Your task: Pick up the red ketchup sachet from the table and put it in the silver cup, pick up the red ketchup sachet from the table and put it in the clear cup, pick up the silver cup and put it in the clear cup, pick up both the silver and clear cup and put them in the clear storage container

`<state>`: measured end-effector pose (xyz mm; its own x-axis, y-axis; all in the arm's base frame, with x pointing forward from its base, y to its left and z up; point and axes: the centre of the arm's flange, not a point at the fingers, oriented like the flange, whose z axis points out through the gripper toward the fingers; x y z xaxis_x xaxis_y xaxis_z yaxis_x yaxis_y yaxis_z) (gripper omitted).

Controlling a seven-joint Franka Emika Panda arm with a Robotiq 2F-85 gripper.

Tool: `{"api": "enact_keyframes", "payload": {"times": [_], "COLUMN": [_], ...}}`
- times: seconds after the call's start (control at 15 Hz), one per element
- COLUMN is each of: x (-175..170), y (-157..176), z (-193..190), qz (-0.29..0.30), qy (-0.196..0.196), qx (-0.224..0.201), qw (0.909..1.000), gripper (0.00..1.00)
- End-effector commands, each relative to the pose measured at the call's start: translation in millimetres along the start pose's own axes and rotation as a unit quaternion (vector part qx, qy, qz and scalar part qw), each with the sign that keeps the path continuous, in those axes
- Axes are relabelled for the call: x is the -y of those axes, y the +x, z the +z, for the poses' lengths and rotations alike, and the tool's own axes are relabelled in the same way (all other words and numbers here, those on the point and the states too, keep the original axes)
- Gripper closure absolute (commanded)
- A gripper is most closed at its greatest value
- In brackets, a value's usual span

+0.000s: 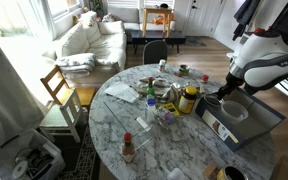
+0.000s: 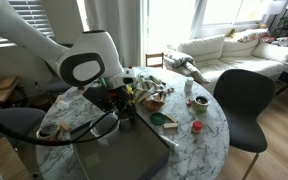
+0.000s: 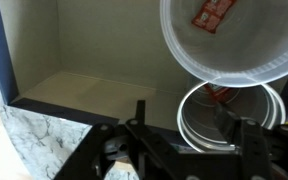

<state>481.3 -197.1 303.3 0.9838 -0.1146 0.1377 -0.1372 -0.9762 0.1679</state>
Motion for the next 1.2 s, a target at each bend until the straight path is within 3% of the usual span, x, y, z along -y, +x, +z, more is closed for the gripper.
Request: {"api": "enact_keyframes", "payload": {"times": [0.0,0.07,0.2,0.27,0.6,0.87,1.13], "x": [-2.7,-2.5,-2.1,-1.0,-2.5,-5.0,-15.2], "y": [6.4,6.3,6.3,6.2,5.5,4.6,0.9], "z": [17.9,20.3,22.6,20.4,9.2,6.1,-27.9], "qz": [-0.003,-0.002,0.003,0.007,0.02,0.034,0.045], "qy": [0.019,0.021,0.027,0.028,0.041,0.043,0.033], "qx": [-0.001,0.0,0.003,0.004,-0.001,-0.003,-0.026], "qw": [0.9998,0.9998,0.9996,0.9996,0.999,0.9985,0.9981], "gripper": [0.29,0.31,0.56,0.59,0.99,0.99,0.99]}}
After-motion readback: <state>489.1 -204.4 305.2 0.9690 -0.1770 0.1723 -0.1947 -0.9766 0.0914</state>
